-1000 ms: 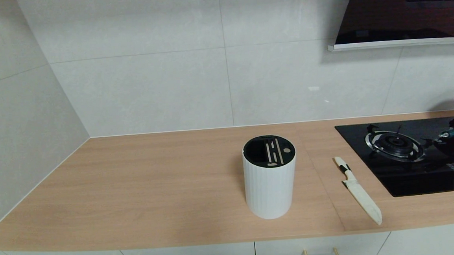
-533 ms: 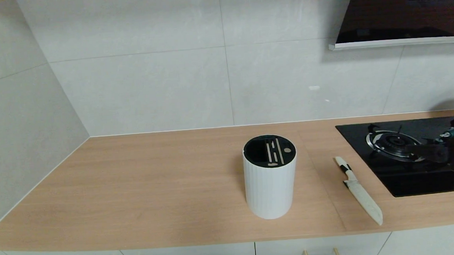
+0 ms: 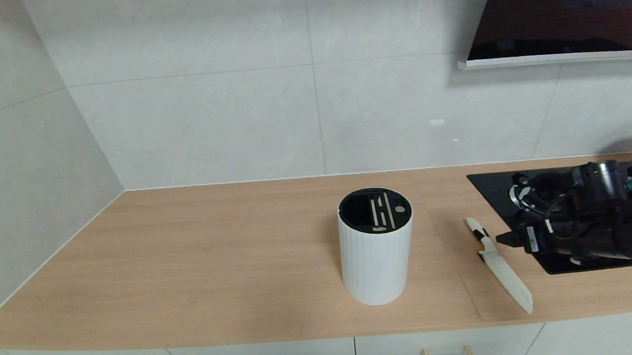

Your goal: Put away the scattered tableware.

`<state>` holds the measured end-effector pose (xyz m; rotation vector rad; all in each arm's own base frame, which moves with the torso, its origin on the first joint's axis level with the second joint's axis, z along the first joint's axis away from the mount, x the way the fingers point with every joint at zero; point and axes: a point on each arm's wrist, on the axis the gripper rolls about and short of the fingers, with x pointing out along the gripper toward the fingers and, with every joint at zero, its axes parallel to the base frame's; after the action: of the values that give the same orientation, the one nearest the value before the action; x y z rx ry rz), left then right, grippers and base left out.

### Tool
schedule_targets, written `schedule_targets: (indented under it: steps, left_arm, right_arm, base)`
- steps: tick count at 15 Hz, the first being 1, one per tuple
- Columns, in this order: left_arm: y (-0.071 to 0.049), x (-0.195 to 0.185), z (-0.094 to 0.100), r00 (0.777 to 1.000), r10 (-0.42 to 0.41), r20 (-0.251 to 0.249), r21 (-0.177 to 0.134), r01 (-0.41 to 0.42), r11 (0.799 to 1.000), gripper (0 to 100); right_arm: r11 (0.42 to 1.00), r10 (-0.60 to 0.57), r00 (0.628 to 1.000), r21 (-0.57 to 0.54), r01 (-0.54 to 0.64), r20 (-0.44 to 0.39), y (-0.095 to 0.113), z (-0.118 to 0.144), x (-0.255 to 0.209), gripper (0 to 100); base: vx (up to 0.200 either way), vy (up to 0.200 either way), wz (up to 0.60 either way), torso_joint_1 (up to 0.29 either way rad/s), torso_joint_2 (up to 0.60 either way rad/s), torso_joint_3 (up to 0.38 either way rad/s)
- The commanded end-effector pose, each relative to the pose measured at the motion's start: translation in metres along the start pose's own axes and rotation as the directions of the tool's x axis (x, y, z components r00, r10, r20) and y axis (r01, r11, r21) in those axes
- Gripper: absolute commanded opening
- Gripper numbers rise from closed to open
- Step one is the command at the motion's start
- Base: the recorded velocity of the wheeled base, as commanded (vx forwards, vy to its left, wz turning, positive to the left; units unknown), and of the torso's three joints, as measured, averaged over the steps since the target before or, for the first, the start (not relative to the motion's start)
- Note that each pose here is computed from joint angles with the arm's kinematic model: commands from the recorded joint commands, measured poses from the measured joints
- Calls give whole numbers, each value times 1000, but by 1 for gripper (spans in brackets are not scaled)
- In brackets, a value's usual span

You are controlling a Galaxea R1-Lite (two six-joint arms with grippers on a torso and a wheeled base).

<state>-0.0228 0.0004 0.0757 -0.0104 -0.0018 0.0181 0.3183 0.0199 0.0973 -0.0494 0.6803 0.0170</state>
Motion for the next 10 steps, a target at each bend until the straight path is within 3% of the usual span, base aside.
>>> schedule_targets:
  steps: [1, 5, 10]
  left_arm:
    - [0, 0, 0, 1000, 0, 0, 0, 0, 1000, 100]
    - [0, 0, 0, 1000, 0, 0, 0, 0, 1000, 100]
    - [0, 0, 0, 1000, 0, 0, 0, 0, 1000, 100]
  right_arm:
    - [1000, -14, 993, -26, 11, -115, 8, -34, 51, 100]
    - [1000, -14, 993, -26, 11, -113, 10, -50, 77, 100]
    - [1000, -16, 1000, -16, 16, -5, 11, -57, 103, 100]
  base:
    - [0, 0, 0, 0, 0, 0]
    - [0, 0, 0, 0, 0, 0]
    - [0, 0, 0, 0, 0, 0]
